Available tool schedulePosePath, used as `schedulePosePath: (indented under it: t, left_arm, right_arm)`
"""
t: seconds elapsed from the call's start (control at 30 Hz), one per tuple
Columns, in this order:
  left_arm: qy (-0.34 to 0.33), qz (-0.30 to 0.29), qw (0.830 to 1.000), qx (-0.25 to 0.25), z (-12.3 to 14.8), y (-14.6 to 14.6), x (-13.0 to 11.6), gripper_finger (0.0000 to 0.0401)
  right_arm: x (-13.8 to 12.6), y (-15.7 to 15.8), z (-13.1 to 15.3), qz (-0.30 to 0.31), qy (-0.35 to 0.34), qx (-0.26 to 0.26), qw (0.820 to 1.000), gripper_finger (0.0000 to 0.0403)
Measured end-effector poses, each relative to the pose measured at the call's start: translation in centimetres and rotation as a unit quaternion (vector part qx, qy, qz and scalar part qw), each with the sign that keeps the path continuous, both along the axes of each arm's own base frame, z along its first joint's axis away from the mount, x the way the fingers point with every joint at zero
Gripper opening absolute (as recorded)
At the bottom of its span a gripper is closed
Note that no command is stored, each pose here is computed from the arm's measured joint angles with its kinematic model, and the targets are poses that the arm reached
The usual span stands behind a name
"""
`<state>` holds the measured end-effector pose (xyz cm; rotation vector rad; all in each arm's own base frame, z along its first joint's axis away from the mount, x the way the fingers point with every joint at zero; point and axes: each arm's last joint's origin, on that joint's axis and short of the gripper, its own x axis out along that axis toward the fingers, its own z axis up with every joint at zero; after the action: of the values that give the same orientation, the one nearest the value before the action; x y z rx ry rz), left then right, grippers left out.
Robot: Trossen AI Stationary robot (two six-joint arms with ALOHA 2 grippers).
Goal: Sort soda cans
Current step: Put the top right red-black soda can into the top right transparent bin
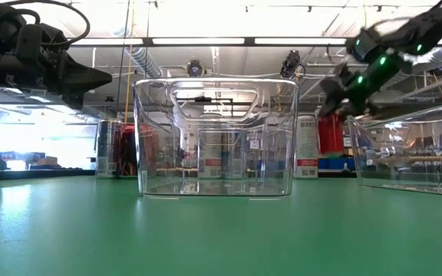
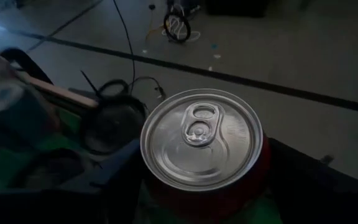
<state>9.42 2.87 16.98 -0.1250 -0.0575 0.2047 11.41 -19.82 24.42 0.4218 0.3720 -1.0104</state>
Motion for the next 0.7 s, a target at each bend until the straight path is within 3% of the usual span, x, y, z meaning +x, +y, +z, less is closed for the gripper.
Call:
schedulePosePath:
  t: [0.3, 0.47, 0.7]
  left_arm:
    - [0.000, 0.000, 1.000, 0.000, 0.0, 0.0, 0.0, 0.0012]
    - [0.000, 0.000, 1.000, 0.000, 0.0, 0.0, 0.0, 0.0012]
    - [0.000, 0.000, 1.000, 0.000, 0.0, 0.0, 0.0, 0.0012]
  right_arm:
    - [-2.0, 7.9, 6.4, 0.003, -0.017, -0.028, 0.999, 0.0281]
    - [-3.6, 12.5, 7.0, 0.027, -0.051, -0.014, 0.998, 0.0281]
    - [-5.0, 15.9, 6.7, 0.109, -0.081, 0.023, 0.991, 0.0281]
